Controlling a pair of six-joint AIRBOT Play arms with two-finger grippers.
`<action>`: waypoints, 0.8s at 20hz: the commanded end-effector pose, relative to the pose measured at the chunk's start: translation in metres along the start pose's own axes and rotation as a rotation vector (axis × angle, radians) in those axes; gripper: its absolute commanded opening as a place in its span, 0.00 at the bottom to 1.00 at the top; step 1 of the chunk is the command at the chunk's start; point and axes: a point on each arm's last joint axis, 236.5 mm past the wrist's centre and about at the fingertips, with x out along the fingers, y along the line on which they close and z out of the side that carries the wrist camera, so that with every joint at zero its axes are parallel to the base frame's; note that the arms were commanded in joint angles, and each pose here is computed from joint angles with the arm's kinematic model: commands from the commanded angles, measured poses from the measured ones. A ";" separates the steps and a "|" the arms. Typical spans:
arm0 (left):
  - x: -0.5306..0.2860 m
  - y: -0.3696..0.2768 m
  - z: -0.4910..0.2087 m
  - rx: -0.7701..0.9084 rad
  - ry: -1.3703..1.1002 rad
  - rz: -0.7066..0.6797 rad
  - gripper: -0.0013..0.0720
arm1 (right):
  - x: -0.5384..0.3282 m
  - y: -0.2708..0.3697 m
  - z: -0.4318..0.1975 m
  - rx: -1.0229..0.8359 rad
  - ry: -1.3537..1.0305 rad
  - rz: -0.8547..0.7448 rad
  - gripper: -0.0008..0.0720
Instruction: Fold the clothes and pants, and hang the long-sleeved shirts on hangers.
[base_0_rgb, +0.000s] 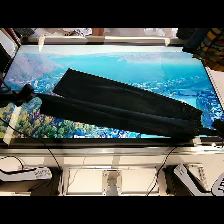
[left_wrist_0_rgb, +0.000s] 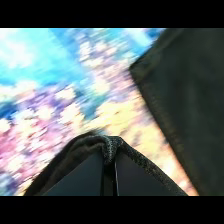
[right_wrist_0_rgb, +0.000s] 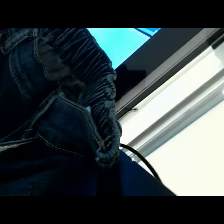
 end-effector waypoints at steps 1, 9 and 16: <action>0.000 0.007 -0.005 0.106 0.042 0.078 0.05 | 0.008 0.004 0.001 0.007 -0.007 0.016 0.04; 0.010 -0.141 0.106 0.238 -0.197 -0.046 0.05 | 0.039 0.026 0.025 0.134 -0.007 0.126 0.04; 0.092 -0.166 0.137 0.100 -0.202 -0.124 0.05 | 0.051 0.057 0.088 0.299 -0.108 0.298 0.04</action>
